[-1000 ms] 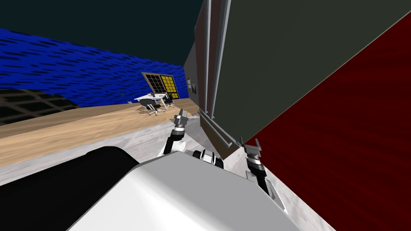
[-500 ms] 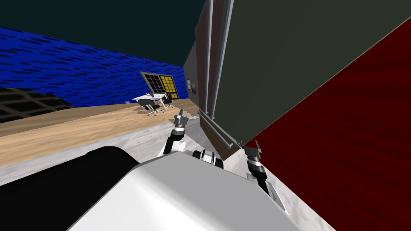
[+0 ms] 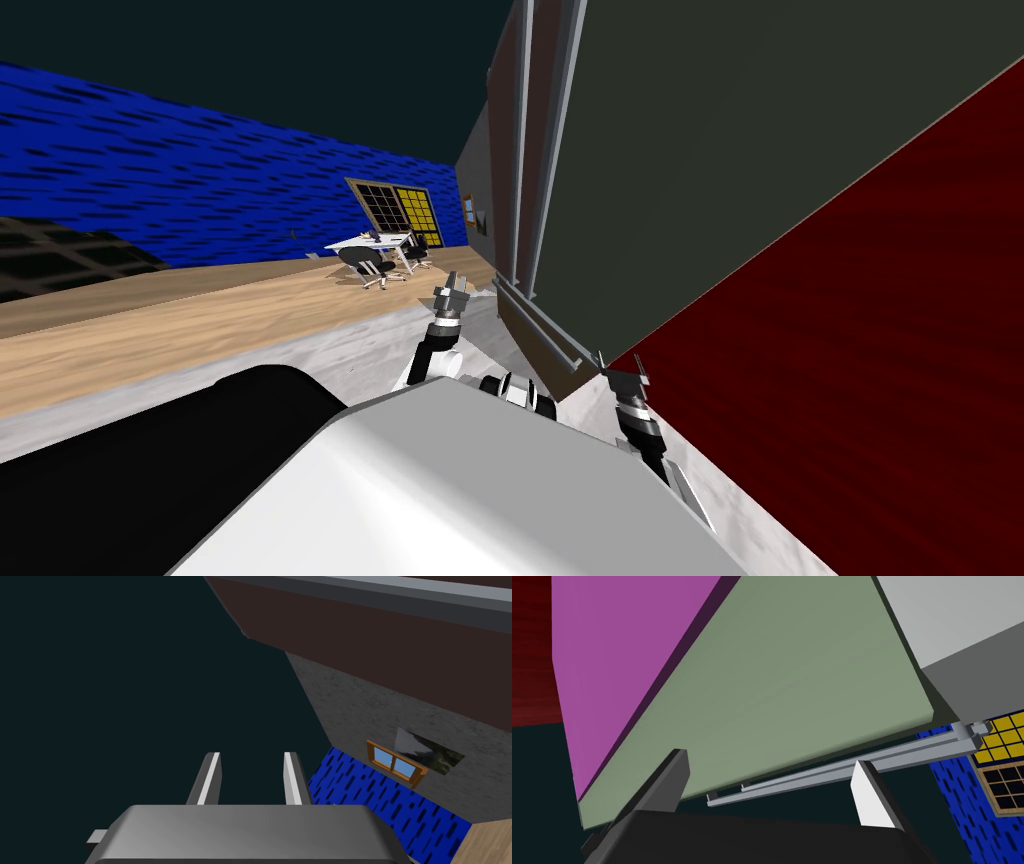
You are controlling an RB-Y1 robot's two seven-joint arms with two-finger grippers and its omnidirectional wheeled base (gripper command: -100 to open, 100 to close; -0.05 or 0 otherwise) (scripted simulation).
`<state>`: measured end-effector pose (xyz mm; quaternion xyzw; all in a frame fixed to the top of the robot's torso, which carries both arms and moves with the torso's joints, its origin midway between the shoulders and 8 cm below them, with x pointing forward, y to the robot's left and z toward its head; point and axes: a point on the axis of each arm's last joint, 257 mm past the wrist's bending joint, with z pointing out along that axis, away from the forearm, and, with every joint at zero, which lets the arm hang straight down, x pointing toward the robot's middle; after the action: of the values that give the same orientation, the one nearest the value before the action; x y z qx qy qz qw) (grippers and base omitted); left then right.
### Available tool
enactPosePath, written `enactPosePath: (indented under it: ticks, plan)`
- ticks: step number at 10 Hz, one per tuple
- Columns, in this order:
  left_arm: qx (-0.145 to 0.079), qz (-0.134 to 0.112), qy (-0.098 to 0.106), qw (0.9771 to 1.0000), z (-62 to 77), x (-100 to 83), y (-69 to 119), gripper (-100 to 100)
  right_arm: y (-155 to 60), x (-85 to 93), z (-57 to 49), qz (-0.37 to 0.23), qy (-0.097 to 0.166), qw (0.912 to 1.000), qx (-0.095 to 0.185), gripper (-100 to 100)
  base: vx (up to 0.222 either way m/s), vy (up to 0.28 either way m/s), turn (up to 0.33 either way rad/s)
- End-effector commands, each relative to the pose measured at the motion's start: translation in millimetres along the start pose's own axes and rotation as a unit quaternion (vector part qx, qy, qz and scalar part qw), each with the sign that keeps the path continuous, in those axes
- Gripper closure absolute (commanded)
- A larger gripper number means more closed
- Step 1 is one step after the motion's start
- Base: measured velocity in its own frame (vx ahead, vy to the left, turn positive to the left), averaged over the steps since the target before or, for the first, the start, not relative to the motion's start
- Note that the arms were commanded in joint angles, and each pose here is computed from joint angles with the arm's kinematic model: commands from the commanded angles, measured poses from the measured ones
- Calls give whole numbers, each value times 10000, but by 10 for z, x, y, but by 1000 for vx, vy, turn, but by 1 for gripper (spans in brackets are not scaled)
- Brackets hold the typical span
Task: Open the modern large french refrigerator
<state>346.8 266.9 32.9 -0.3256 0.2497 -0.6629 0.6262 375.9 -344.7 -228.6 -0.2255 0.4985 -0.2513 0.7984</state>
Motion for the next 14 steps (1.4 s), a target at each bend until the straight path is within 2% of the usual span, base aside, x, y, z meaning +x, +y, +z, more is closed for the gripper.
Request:
enactPosePath:
  ticks: [1,2,4,5,7,8,9,10,11,12,13,14]
  plan:
    - [0,0,0,10000,0,0,0,0,66,188,-137,-444,224,9987,-146,-100,27,24,-21]
    - [0,0,0,10000,0,0,0,0,66,188,-137,-529,223,9982,-148,-100,10,15,-9]
    - [0,0,0,10000,0,0,0,0,115,283,-244,-855,303,9955,-259,-100,15,21,-15]
    - [0,0,0,10000,0,0,0,0,121,294,-253,-927,318,9948,-268,-100,17,11,-3]
    - [0,0,0,10000,0,0,0,0,176,393,-375,-1234,409,9907,-391,-100,26,20,-20]
    - [0,0,0,10000,0,0,0,0,176,393,-375,-1296,407,9899,-394,-100,6,8,6]
    - [0,0,0,10000,0,0,0,0,197,420,-437,-1488,398,9870,-464,-100,14,19,-16]
    - [0,0,0,10000,0,0,0,0,233,485,-502,-1582,495,9848,-521,-100,21,14,-13]
    - [0,0,0,10000,0,0,0,0,233,485,-502,-1636,492,9839,-524,-100,10,4,0]
    - [0,0,0,10000,0,0,0,0,270,531,-590,-1835,518,9797,-614,-100,29,11,6]
    - [0,0,0,10000,0,0,0,0,292,569,-632,-1939,572,9772,-655,-100,31,13,-6]
    - [0,0,0,10000,0,0,0,0,292,569,-632,-1947,572,9770,-655,-100,19,7,-7]
